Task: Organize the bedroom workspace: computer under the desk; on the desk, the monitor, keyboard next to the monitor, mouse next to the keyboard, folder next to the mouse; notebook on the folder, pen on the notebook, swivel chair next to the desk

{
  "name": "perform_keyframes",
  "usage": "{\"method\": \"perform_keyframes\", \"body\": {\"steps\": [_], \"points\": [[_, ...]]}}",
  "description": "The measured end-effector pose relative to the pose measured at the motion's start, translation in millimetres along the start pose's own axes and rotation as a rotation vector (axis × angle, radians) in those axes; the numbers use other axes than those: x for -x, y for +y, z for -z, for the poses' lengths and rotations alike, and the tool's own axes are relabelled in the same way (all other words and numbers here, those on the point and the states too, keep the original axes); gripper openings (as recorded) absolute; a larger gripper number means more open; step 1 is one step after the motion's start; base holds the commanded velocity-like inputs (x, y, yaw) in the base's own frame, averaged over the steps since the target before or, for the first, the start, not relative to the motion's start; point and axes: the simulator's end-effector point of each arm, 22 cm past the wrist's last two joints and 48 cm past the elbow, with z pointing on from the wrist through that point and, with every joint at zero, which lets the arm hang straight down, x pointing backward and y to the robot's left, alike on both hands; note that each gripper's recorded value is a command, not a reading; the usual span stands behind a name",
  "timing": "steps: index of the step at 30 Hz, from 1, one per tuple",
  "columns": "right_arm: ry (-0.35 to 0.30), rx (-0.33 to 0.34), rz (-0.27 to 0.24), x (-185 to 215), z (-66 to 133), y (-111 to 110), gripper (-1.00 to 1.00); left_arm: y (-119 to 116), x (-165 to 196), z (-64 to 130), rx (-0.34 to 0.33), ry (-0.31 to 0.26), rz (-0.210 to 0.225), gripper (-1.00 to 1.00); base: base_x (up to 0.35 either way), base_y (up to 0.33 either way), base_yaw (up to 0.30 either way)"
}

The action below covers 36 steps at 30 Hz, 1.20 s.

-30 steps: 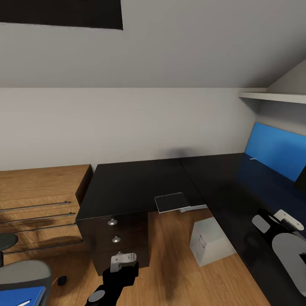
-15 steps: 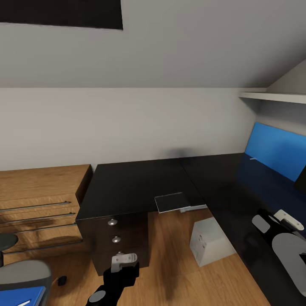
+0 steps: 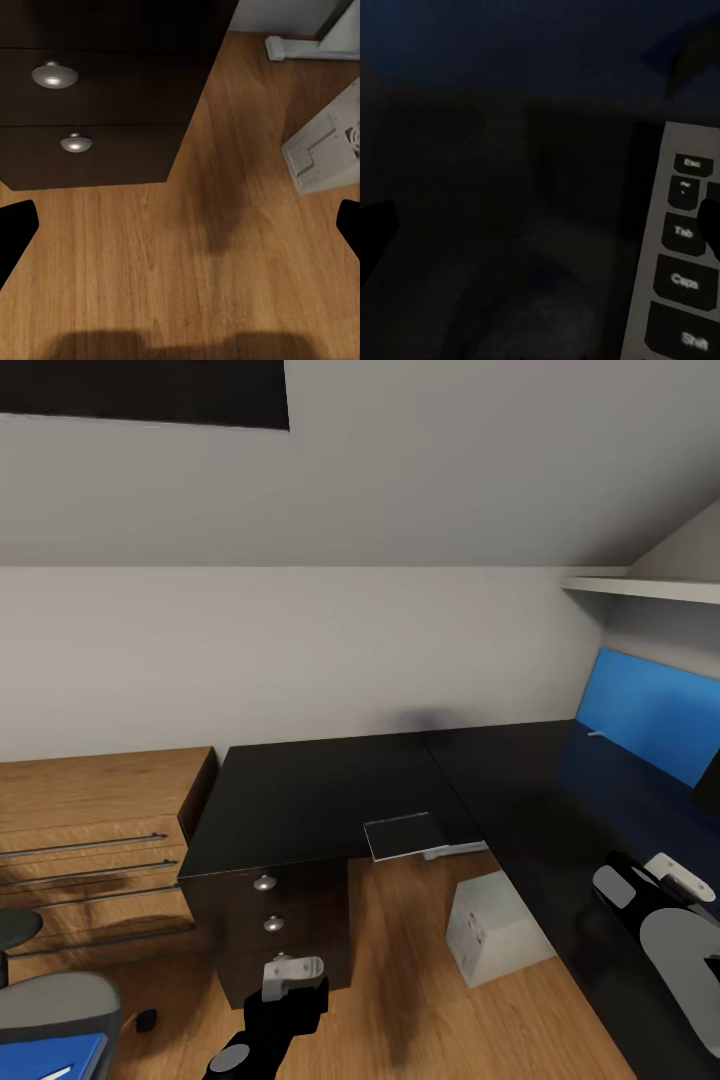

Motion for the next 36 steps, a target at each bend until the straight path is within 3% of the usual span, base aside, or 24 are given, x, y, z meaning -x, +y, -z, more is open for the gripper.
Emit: {"method": "perform_keyframes", "body": {"steps": [16, 36], "points": [[0.003, 0.024, 0.019, -8.6, 7.7, 15.7, 1.00, 2.0, -2.1, -0.9, 0.004, 0.004, -0.002, 1.00, 0.000, 0.000, 0.020], [-0.038, 0.061, 0.064, -17.1, 22.2, 40.1, 1.00, 2.6, -2.8, -1.2, 0.006, 0.006, -0.004, 1.00, 0.000, 0.000, 0.263]]}}
